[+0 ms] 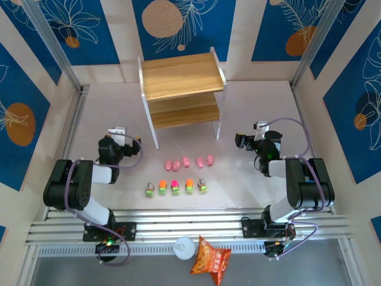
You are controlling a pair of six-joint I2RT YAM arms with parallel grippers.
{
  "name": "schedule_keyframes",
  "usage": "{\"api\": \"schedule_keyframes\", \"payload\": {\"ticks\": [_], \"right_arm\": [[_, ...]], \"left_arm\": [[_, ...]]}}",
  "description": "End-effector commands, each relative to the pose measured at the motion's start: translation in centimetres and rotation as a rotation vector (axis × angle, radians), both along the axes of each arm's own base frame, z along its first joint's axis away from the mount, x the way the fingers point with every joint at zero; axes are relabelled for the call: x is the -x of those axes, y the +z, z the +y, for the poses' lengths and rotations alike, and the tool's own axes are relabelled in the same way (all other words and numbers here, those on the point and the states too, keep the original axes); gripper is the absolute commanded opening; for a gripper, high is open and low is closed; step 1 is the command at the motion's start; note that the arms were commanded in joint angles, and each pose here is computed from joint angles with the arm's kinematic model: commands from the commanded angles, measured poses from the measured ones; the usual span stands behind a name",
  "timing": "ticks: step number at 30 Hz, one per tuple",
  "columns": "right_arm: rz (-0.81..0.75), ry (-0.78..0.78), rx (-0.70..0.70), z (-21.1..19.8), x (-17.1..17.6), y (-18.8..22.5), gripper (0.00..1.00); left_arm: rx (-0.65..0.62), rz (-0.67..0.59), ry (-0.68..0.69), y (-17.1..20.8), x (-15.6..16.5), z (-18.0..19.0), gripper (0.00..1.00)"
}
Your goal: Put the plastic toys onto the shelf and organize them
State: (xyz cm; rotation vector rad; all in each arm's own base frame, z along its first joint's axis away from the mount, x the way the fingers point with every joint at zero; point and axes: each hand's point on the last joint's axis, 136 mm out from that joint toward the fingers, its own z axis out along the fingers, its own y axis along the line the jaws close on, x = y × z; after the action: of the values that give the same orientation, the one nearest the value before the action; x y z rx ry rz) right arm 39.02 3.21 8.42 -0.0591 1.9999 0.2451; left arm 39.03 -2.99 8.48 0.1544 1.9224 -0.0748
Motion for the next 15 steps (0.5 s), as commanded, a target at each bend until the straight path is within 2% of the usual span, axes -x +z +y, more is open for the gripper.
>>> {"api": "schedule_keyframes", "payload": {"ticks": [1,15], "right_arm": [[-0.037,0.009,-0.013,0.18,-0.57,0.98,0.99],[-0.037,0.007,-0.015,0.13,-0.59,0.98,0.99]], "left_arm": [[-0.006,-0.021,0.0,0.63,-0.55,0.09,1.0],[-0.006,-0.018,0.001,0.6,-0.63,0.1,1.0]]}}
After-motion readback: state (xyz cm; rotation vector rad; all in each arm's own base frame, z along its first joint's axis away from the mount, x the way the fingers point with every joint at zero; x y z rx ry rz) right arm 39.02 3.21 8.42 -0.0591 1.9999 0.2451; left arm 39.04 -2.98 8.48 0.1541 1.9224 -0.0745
